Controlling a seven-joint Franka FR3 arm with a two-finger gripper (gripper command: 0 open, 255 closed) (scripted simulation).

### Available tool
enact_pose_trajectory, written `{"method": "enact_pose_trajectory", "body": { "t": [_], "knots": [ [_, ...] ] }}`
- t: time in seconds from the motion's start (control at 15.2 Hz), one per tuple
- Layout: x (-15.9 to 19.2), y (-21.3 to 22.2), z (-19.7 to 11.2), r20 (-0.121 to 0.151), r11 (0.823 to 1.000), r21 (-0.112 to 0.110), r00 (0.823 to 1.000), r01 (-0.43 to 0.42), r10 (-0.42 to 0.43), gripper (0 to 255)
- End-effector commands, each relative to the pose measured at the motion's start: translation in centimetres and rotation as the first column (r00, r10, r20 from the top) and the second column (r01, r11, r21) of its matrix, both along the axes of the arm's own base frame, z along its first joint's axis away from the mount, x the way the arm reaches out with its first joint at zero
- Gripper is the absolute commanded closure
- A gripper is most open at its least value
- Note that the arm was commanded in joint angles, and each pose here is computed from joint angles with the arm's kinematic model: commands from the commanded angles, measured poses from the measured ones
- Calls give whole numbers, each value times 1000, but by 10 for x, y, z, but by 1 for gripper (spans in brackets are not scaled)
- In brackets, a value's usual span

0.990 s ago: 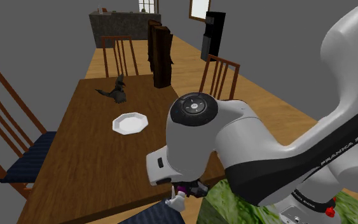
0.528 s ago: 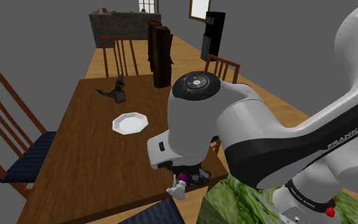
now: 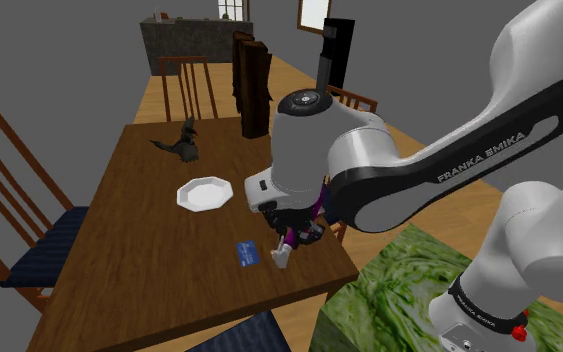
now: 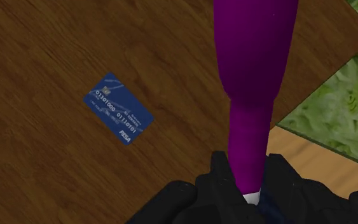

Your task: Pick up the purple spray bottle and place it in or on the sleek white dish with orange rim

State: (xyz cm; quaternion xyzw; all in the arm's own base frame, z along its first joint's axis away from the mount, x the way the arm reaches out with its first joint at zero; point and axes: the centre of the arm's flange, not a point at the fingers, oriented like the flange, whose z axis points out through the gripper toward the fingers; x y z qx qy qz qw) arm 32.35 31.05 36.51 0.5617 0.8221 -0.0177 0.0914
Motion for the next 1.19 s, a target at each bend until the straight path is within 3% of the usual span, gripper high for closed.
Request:
{"method": "enact_pose_trajectory", "body": {
  "t": [0.0,1.12],
  "knots": [
    [20,-18,-3,0,1000,0,1000,-2,2,255],
    [183,-171,-15,0,1000,0,1000,-2,2,255]
  ]
}}
